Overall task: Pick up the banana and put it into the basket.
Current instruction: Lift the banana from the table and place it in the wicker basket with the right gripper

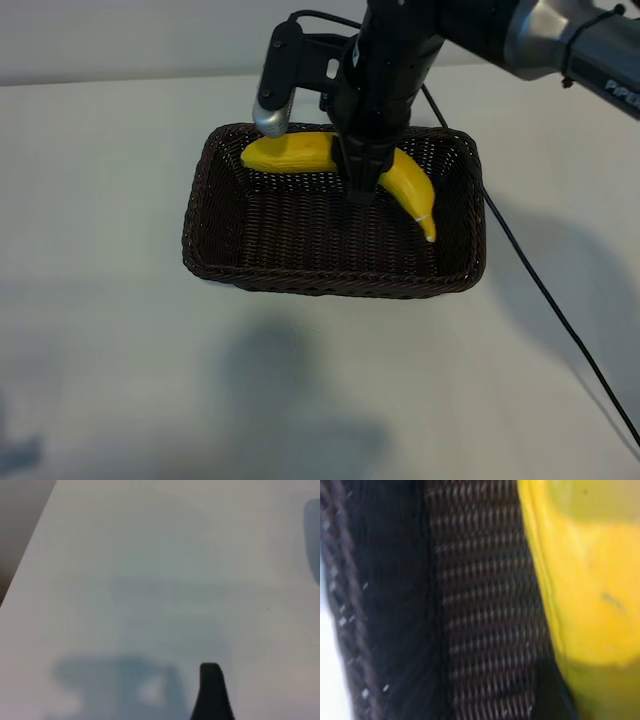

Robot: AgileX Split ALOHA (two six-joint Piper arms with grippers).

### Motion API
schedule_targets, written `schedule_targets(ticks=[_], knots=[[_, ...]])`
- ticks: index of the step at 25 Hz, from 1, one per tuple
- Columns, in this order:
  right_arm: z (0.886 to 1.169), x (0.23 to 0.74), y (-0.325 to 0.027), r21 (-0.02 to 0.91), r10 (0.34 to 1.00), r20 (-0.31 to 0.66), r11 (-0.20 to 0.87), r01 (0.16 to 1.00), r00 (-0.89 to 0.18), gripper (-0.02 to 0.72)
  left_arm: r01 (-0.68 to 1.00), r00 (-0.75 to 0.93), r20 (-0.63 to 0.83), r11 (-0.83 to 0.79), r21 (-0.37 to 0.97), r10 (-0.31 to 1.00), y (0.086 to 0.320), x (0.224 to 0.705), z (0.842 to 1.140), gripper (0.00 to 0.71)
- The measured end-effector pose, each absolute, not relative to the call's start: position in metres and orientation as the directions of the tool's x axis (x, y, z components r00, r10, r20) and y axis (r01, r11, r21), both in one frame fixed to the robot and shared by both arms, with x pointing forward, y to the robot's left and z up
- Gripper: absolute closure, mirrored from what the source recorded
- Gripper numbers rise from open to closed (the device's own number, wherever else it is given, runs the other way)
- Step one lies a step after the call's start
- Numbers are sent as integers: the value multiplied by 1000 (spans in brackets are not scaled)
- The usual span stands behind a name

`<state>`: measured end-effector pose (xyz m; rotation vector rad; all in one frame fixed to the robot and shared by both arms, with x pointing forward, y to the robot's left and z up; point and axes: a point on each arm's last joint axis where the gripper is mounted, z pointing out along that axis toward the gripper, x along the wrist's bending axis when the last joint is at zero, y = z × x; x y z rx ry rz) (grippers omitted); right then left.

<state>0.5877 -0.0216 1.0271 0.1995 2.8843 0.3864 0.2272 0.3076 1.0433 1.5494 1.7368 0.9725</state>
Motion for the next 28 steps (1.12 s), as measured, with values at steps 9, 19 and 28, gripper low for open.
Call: schedule_targets(ticks=[9,19,28], knots=[[986,600,-12,248,154,-185,963,106,-971,278,544,-130,30,46,838,991,308,227,1043,163],[978,603,-11,240,151,-186,965,104,-971,279,544,-129,31,45,838,991,308,227,1043,163],[979,601,-12,225,150,-164,968,111,-975,130,544,-127,34,41,838,991,308,227,1043,163]])
